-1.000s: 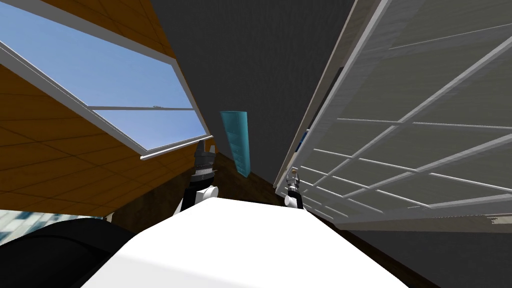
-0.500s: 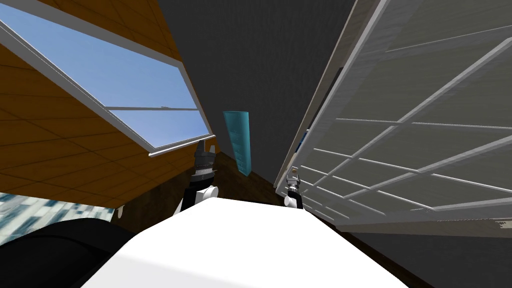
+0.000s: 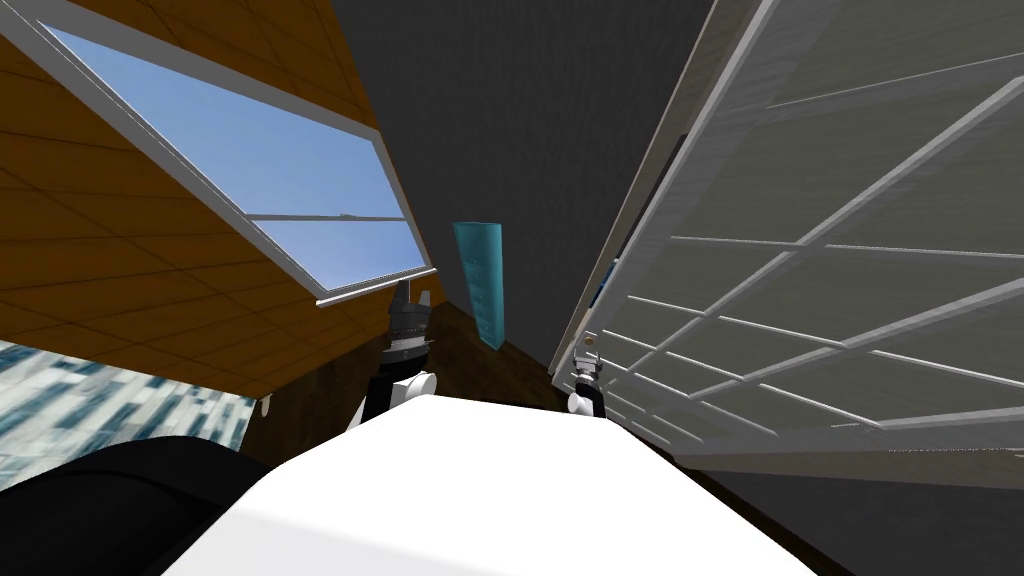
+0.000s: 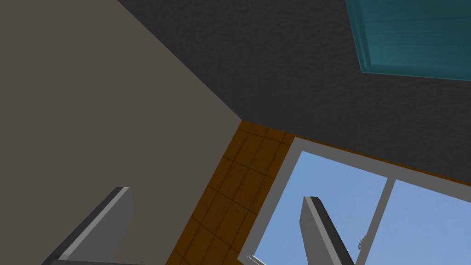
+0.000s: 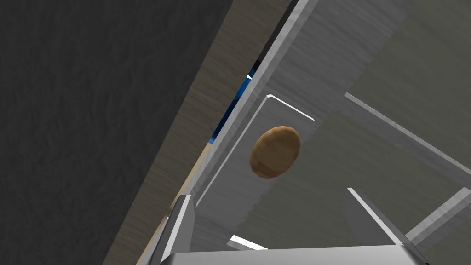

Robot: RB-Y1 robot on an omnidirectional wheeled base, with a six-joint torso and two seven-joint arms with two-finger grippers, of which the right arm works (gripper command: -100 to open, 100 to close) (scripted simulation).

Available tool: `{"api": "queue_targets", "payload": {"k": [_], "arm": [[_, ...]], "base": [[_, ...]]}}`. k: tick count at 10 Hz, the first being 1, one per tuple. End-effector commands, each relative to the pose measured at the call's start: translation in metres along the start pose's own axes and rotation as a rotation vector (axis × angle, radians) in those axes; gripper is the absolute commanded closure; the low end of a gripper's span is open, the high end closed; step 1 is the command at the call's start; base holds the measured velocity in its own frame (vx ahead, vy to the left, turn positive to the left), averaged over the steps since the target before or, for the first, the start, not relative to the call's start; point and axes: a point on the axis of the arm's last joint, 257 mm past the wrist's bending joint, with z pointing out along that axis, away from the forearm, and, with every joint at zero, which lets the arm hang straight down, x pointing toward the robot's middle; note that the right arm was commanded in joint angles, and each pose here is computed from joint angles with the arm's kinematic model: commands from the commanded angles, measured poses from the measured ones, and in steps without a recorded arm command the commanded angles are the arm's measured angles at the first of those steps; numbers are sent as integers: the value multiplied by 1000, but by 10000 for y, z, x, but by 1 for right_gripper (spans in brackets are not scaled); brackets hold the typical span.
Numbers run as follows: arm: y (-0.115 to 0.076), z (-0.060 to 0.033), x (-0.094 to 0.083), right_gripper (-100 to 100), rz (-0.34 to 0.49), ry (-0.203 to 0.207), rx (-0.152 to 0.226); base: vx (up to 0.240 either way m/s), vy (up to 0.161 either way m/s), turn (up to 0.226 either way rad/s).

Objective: Pull the door open

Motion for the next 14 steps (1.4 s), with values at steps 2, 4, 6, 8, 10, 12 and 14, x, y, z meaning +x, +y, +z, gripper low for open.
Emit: {"api": "queue_targets", "payload": {"k": [2, 4, 6, 8, 10, 12, 14], "arm": [[34, -39, -10, -100, 91, -2, -19], [49, -57, -14, -100, 152, -3, -28], [64, -74, -19, -100, 204, -3, -37], [79, -91, -23, -100, 251, -3, -45], [107, -123, -32, -100, 327, -2, -62], [120, -138, -37, -100, 383, -1, -69], [143, -165, -45, -100, 449, 1, -83]], "base": [[-52, -27, 103], [-52, -13, 55], [-41, -11, 56], [-58, -16, 74], [-52, -17, 72], [-43, -13, 50], [-57, -20, 87]]}}
